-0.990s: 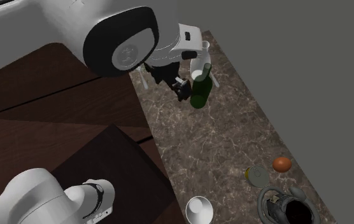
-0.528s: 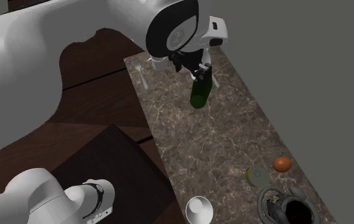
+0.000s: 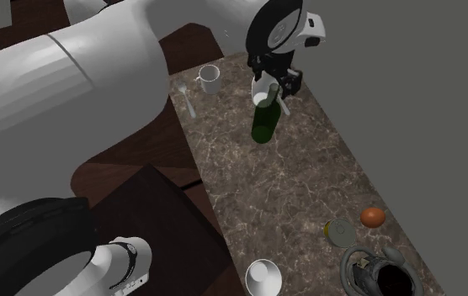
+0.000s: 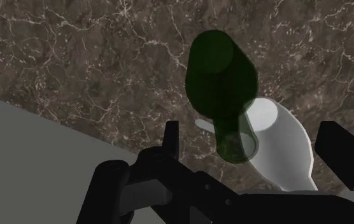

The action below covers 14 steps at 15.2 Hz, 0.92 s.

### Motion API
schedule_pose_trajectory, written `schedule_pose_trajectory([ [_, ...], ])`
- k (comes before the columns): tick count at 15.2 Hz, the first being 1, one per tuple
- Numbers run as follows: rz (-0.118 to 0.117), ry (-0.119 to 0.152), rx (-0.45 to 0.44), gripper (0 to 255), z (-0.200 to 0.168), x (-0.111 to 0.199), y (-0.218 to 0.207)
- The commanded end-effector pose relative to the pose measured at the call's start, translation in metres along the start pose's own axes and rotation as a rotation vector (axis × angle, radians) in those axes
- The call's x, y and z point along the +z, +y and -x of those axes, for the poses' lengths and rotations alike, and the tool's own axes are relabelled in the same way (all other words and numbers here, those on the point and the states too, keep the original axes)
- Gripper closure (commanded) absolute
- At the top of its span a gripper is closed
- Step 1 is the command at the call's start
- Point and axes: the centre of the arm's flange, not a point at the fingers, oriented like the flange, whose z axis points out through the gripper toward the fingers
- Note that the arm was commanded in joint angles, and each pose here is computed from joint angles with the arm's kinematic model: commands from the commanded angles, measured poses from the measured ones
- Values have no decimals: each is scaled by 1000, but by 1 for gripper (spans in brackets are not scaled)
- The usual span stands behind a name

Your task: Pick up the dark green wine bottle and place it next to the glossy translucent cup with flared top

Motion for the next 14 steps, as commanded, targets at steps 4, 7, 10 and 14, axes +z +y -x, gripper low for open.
schedule_pose_trajectory([
  [4,-1,0,0,0,-9,24,0],
  [7,-1,0,0,0,-9,43,0],
  [10,-1,0,0,0,-9,43,0],
  [14,-1,0,0,0,-9,43,0],
])
